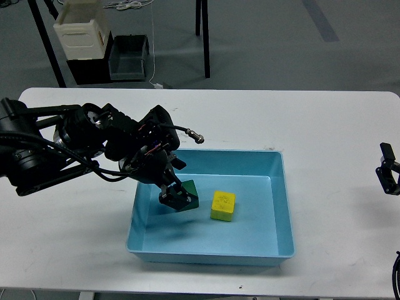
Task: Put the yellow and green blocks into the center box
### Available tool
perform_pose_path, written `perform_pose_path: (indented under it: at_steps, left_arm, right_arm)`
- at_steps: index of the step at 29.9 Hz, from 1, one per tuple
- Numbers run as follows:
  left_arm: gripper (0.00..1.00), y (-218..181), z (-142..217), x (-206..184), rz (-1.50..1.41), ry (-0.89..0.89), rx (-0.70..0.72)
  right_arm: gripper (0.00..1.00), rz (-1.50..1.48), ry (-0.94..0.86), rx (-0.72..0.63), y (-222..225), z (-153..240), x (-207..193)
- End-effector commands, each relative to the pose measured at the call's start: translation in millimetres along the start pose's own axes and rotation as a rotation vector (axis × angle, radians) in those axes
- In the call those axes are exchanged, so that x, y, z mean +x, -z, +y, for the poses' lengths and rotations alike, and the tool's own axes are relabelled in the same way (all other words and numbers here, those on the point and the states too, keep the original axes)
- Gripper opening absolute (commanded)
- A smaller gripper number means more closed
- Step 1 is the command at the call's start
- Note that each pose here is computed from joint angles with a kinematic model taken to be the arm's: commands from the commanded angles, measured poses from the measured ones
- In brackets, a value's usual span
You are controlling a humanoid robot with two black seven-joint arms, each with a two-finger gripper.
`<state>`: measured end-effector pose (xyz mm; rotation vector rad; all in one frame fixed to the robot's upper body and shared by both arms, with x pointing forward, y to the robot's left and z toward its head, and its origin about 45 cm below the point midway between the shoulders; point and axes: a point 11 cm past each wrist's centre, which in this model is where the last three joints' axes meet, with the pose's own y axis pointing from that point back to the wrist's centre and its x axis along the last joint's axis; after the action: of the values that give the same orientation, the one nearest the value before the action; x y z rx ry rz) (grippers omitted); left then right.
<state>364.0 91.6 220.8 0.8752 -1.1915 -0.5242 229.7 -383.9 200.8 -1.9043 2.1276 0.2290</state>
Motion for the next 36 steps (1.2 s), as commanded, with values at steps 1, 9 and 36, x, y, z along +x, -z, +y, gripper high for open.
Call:
perform_pose_path:
  at_steps: [1,9,36]
  left_arm:
    - [1.00,-2,13,22,0.142,-0.146,-0.066]
    - [1.00,16,68,46,0.698,-0.637,-0.341]
    - [1.00,70,111,-103,2.056,-1.676,-1.103]
  right_arm:
    - [1.00,-0.003,0.024,0.022,5,-7,-6]
    - [1.00,-0.048,0.066,0.085,14,-27,-25]
    - [1.00,-1.070,0.079,0.054,-21,-17,-62]
